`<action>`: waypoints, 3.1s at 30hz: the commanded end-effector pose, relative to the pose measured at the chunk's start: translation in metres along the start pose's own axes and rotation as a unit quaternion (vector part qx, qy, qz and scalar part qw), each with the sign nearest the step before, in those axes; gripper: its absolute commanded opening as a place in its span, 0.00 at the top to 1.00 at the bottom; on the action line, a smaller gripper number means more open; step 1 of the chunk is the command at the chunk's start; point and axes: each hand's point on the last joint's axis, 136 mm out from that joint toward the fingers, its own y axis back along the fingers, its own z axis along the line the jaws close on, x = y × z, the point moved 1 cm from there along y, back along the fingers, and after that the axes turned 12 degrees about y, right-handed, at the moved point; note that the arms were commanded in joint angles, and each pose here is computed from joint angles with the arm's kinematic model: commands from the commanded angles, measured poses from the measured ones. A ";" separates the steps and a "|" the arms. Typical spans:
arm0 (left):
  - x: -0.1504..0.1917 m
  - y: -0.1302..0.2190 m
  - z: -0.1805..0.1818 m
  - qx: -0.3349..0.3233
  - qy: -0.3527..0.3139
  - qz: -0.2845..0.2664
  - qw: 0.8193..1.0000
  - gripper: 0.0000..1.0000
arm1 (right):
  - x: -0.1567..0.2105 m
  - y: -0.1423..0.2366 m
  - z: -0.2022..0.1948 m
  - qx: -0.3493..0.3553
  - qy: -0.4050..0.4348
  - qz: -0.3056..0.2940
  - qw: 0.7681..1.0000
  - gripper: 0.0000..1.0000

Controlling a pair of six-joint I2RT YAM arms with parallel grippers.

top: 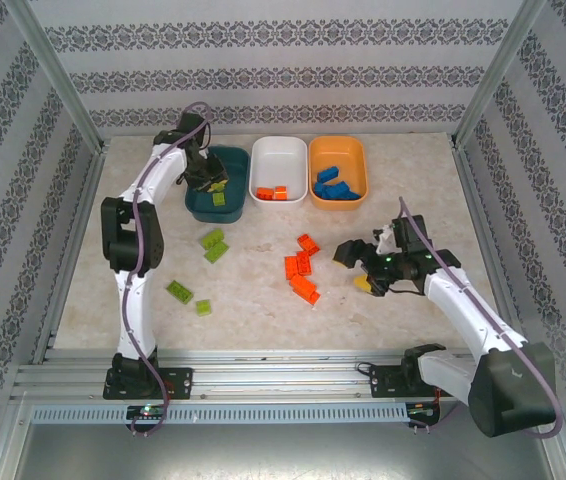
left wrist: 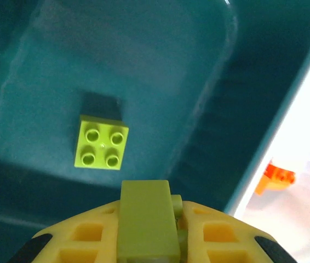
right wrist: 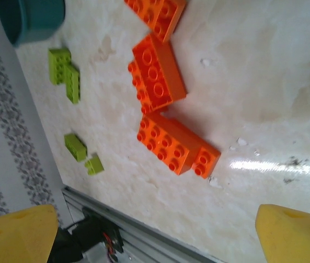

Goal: Sort the legos into containers by color

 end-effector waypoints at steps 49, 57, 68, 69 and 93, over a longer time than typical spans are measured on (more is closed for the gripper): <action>0.114 0.015 0.116 -0.182 -0.382 0.060 0.904 0.44 | 0.003 -0.064 0.042 0.046 0.105 0.110 0.987 0.14; 0.104 -0.003 0.108 -0.187 -0.394 0.068 0.897 0.44 | 0.003 -0.068 0.042 0.050 0.100 0.114 0.987 0.15; 0.105 -0.020 0.111 -0.192 -0.386 0.084 0.898 0.61 | -0.004 -0.074 0.049 0.050 0.099 0.117 0.987 0.16; 0.105 -0.020 0.111 -0.190 -0.385 0.086 0.899 0.65 | -0.004 -0.074 0.049 0.050 0.098 0.118 0.987 0.16; 0.158 0.073 0.074 -0.003 -0.210 0.051 0.976 0.83 | -0.006 -0.089 0.046 0.039 0.105 0.129 0.985 0.17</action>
